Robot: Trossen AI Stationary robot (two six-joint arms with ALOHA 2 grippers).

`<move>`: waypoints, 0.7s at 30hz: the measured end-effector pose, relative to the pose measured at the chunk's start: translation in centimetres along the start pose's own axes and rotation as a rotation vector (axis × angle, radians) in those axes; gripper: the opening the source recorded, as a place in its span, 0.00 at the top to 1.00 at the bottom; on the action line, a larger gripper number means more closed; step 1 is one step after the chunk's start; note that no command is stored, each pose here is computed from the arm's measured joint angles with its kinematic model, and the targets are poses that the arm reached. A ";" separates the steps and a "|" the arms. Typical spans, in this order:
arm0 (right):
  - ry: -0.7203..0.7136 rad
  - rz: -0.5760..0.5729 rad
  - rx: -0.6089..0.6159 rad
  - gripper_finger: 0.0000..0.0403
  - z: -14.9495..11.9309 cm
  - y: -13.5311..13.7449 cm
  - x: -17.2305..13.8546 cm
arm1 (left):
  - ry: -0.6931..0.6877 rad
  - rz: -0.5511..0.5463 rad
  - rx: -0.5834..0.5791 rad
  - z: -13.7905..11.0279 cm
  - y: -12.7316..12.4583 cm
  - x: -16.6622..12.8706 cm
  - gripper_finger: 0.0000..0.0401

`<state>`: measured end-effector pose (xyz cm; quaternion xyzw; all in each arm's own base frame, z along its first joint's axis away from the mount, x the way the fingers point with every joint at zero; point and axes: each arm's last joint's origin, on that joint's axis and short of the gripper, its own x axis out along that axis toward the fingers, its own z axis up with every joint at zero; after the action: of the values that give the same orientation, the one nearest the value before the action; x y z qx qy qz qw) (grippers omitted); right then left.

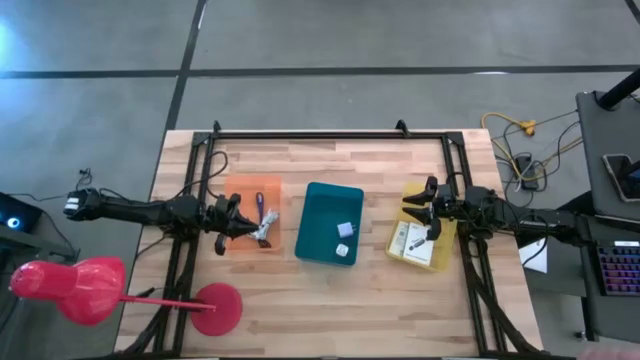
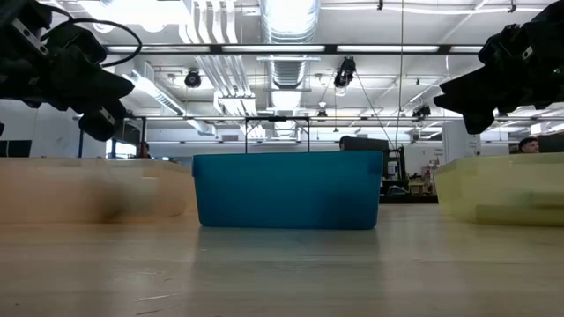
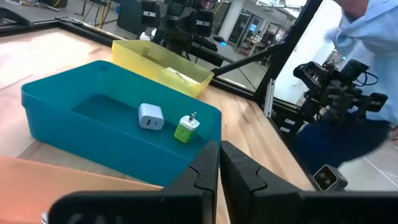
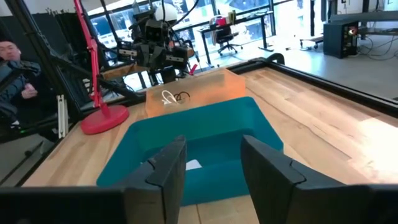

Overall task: Pick and place items into bin
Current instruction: Return to Home Position

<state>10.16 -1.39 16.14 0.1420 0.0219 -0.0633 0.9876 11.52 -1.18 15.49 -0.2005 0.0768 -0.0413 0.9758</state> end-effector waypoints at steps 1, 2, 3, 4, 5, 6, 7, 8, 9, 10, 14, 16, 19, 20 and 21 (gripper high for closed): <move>0.000 0.000 0.000 0.65 0.0 0.0 0.0 | 0.001 0.001 0.000 0.0 0.0 0.0 1.00; 0.000 0.000 0.000 0.65 0.0 0.0 0.0 | 0.002 0.001 0.000 0.0 0.0 0.0 1.00; 0.000 0.000 0.000 0.65 0.0 0.0 0.0 | 0.001 0.001 0.000 0.0 0.0 0.0 1.00; -0.001 0.000 0.000 0.64 0.0 0.0 0.0 | 0.001 0.001 0.000 0.0 0.0 0.0 1.00; 0.000 0.000 0.000 0.64 0.0 0.0 0.0 | 0.001 0.001 0.000 0.0 0.0 0.0 1.00; 0.000 0.000 0.000 0.64 0.0 0.0 0.0 | 0.001 0.001 0.000 0.0 0.0 0.0 1.00; 0.001 0.000 0.000 0.64 0.0 0.0 0.0 | 0.000 0.000 0.000 0.0 0.0 0.0 1.00; 0.001 0.000 0.000 0.64 0.0 0.0 0.0 | 0.000 0.000 0.000 0.0 0.0 0.0 1.00; 0.001 0.000 0.000 0.64 0.0 0.0 0.0 | 0.000 0.000 0.000 0.0 0.0 0.0 1.00; 0.002 0.000 0.000 0.64 0.0 0.0 0.0 | 0.000 0.000 0.000 0.0 0.0 0.0 1.00; 0.003 -0.001 0.000 0.65 0.0 0.0 0.0 | 0.000 0.000 0.000 0.0 0.0 0.0 1.00; 0.005 -0.001 0.000 0.66 0.0 0.0 0.0 | 0.000 0.000 0.000 0.0 0.0 0.0 1.00; 0.005 -0.001 0.000 0.66 0.0 0.0 0.0 | 0.000 0.000 0.000 0.0 0.0 0.0 1.00; 0.005 -0.001 0.000 0.66 0.0 0.0 0.0 | 0.000 0.000 0.000 0.0 0.0 0.0 1.00; 0.005 -0.001 0.000 0.66 0.0 0.0 0.0 | 0.000 0.000 0.000 0.0 0.0 0.0 1.00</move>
<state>10.16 -1.39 16.09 0.1422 0.0243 -0.0635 0.9875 11.54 -1.18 15.49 -0.2005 0.0770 -0.0413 0.9758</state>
